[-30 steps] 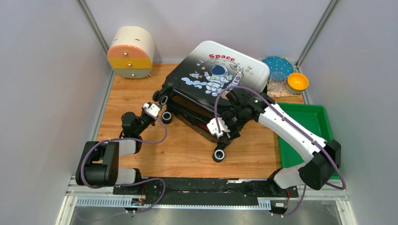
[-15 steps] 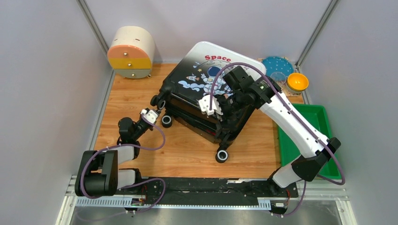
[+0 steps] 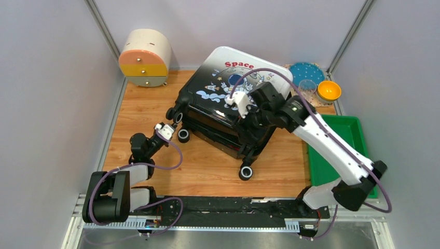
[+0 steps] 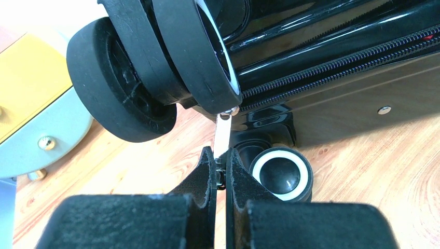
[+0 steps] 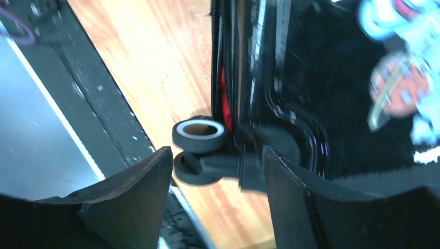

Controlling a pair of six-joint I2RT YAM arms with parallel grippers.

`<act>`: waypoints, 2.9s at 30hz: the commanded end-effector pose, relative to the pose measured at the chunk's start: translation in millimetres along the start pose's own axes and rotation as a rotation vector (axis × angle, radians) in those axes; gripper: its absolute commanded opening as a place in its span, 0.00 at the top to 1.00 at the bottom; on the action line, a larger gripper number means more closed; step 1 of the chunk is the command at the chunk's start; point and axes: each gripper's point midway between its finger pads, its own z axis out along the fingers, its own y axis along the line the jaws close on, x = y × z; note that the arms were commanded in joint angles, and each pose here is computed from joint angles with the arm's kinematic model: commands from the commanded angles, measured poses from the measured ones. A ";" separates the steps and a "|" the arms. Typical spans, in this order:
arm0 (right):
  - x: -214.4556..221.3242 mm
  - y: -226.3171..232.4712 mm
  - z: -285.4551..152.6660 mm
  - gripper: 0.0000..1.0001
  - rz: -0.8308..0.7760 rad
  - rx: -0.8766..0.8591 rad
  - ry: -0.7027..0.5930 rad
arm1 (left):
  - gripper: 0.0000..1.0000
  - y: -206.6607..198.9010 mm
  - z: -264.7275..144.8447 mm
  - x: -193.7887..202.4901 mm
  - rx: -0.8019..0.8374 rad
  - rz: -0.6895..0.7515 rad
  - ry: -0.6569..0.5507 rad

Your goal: Open, take out, and arrange the luggage

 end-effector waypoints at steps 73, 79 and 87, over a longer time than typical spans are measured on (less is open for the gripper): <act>139.1 -94.7 -14.7 1.00 0.939 0.197 0.159 | 1.00 16.4 -22.1 -16.8 -0.139 -0.036 -0.026; 132.5 -92.3 -28.7 1.00 0.903 0.101 0.124 | 1.00 22.2 -15.3 -26.2 -0.110 0.058 -0.061; 145.6 -80.6 -21.6 1.00 0.875 0.043 0.148 | 1.00 62.6 24.2 -24.5 -0.151 0.000 -0.065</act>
